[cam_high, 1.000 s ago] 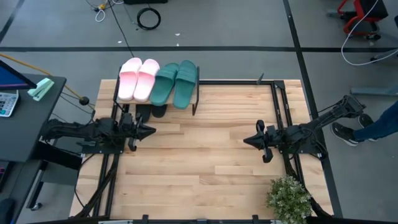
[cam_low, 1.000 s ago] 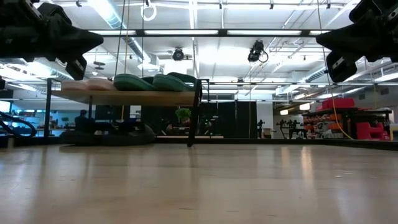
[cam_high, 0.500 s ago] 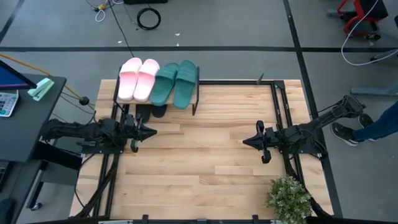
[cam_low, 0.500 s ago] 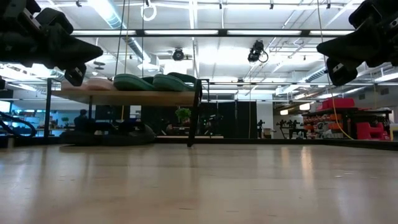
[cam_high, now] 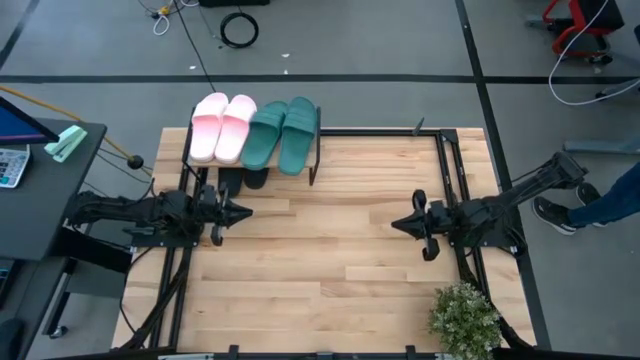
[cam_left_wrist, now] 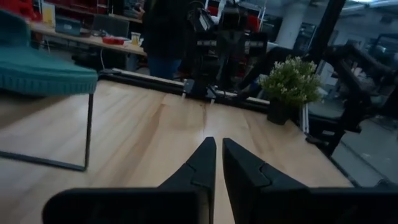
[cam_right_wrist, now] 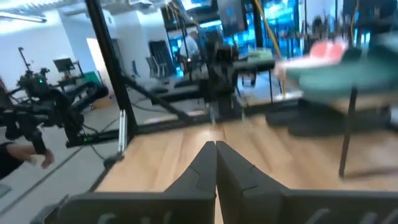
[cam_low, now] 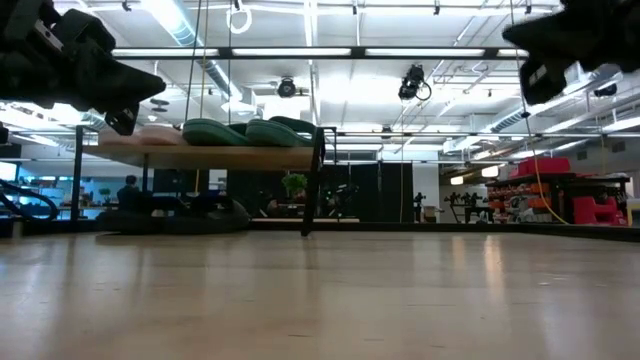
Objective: Pick and place slides into the shelf
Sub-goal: Return to Home Position
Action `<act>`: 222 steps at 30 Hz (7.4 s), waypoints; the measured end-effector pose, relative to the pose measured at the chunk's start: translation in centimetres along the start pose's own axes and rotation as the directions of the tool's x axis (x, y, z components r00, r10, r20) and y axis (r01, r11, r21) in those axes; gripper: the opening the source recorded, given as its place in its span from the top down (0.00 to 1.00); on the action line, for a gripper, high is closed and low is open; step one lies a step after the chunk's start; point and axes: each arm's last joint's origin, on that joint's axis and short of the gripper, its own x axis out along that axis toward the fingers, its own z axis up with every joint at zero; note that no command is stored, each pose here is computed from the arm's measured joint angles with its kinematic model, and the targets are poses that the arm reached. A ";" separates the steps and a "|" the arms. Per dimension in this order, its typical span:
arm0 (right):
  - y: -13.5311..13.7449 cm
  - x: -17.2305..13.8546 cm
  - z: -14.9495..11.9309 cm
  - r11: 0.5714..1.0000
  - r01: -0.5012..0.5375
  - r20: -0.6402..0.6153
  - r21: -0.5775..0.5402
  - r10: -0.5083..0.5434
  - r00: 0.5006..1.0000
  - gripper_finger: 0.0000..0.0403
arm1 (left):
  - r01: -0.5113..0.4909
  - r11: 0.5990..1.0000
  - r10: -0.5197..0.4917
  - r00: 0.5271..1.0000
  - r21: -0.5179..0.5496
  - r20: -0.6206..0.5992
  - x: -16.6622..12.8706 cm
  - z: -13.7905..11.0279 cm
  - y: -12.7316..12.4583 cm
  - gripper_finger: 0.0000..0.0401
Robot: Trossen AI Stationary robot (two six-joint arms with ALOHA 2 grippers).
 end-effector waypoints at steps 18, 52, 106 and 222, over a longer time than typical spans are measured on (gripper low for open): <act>0.5 0.0 1.7 0.996 -0.047 -0.037 -0.077 0.044 0.998 0.99 | 0.000 1.000 0.000 1.000 0.016 0.000 0.0 0.0 0.0 0.90; -0.5 -1.0 -1.6 0.998 -0.061 -0.038 -0.001 0.061 0.997 0.99 | 0.000 1.000 0.000 1.000 0.017 0.000 0.0 0.0 0.0 0.92; -1.3 -2.6 -2.3 0.998 -0.058 -0.058 -0.009 0.057 0.997 0.99 | 0.000 1.000 0.000 1.000 0.016 0.001 0.0 0.0 0.0 0.91; -1.4 -2.6 -2.3 0.998 -0.057 -0.059 -0.010 0.056 0.997 0.99 | 0.000 1.000 0.000 1.000 0.017 0.001 0.0 0.0 0.0 0.93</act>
